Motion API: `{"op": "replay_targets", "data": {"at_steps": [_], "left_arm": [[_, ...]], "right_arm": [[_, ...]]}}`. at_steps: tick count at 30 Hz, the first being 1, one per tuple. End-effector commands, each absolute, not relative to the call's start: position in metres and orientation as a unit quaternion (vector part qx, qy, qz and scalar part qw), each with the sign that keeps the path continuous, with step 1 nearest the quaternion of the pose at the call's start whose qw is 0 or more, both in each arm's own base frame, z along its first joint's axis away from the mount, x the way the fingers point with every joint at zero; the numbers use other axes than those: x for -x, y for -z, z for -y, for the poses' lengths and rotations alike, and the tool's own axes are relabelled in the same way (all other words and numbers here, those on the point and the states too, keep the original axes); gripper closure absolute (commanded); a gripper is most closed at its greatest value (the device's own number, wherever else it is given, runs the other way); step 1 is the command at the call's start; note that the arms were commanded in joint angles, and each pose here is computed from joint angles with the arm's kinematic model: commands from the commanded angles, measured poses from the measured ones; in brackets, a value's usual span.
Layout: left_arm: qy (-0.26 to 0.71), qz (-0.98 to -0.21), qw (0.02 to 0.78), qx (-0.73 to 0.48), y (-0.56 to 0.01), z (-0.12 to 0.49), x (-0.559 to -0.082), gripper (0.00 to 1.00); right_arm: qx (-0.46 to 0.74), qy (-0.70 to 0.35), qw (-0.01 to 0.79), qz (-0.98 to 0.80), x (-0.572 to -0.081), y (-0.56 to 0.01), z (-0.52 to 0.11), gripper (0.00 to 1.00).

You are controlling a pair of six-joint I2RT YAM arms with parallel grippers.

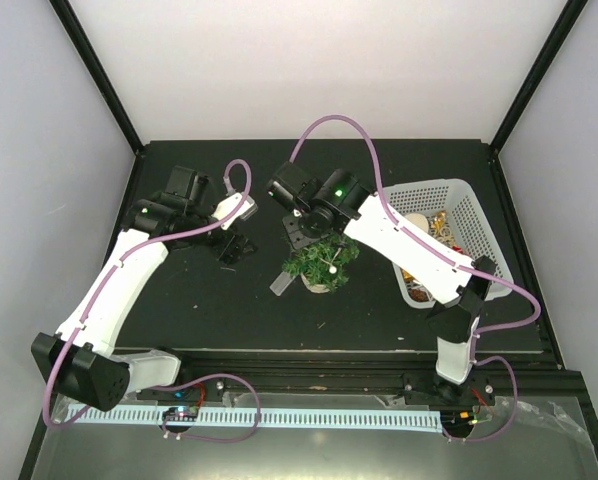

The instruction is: Decorate the small christmas tree

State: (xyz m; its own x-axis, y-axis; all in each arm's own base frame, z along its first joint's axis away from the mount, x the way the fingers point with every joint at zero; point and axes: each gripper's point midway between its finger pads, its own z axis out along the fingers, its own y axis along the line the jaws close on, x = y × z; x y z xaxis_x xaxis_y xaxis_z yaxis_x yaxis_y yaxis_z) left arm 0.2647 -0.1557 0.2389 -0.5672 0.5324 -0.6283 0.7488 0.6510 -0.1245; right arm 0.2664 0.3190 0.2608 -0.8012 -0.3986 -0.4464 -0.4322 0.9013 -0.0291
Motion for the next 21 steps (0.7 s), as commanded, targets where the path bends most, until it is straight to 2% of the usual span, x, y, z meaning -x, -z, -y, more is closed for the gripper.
{"op": "replay_targets", "data": {"at_steps": [1,13,21], "left_arm": [[0.204,-0.857,0.292,-0.372,-0.246,0.159,-0.264,0.24],[0.213,-0.853,0.293,-0.376,-0.248,0.162,-0.263,0.24],[0.214,-0.852,0.295,-0.377,-0.251,0.163,-0.266,0.23]], "right_arm": [[0.208,-0.043,0.243,-0.946,-0.269,-0.278,-0.314,0.4],[0.199,-0.071,0.255,-0.944,-0.263,-0.302,-0.311,0.41],[0.203,-0.085,0.255,-0.942,-0.258,-0.308,-0.311,0.67]]}}
